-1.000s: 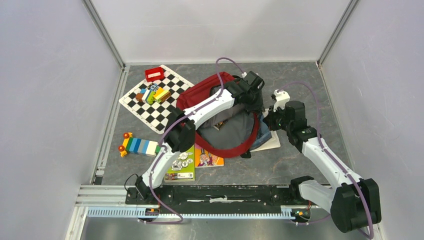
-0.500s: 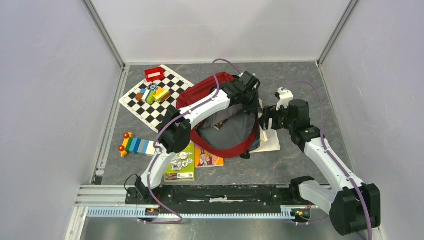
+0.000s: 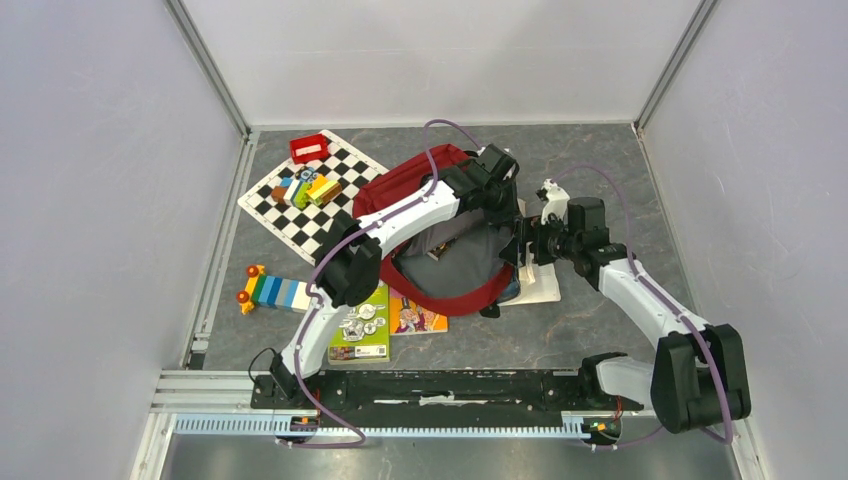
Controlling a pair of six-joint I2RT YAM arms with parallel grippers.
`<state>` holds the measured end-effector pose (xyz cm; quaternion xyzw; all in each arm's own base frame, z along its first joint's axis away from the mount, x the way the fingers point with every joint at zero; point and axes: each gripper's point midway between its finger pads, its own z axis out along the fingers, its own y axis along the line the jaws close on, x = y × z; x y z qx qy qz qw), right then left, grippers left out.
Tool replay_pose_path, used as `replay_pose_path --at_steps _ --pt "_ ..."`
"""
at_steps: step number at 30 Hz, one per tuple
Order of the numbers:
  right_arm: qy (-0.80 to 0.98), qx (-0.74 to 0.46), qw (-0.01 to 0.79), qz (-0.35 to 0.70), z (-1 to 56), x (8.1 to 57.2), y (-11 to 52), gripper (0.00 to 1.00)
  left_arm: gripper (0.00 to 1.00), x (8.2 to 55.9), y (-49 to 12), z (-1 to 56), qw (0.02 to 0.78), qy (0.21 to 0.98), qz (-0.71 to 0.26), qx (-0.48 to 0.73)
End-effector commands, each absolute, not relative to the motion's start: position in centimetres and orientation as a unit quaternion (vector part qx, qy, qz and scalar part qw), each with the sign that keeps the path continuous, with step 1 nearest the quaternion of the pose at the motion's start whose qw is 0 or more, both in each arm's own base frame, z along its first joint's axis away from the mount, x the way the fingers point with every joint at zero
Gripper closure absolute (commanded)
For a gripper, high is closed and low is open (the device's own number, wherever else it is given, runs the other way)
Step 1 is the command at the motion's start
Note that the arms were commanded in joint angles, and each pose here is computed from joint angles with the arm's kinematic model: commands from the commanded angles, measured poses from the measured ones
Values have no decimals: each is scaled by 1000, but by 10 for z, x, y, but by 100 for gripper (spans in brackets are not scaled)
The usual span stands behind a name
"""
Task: Pack the student bag
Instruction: Pick up the book from the center of the board.
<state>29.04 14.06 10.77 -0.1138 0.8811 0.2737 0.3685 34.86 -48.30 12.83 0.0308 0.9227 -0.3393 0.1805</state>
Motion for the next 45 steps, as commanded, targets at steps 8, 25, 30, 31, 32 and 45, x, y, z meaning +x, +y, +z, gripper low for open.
replay_pose_path --at_steps 8,25,30,31,32,45 --pt "880 -133 349 294 111 279 146 16 98 366 -483 184 221 891 -395 22" --pt "859 -202 353 311 135 244 146 5 98 366 -486 192 226 883 -409 39" --pt "865 -193 371 276 140 248 135 5 98 366 -486 192 227 883 -409 40" --pt "865 -195 373 273 141 247 134 5 98 366 -486 194 228 882 -410 41" --pt "864 -196 377 269 142 247 133 5 98 366 -486 194 228 882 -410 41" --pt "863 -159 424 222 158 278 130 10 98 366 -485 188 219 887 -407 12"
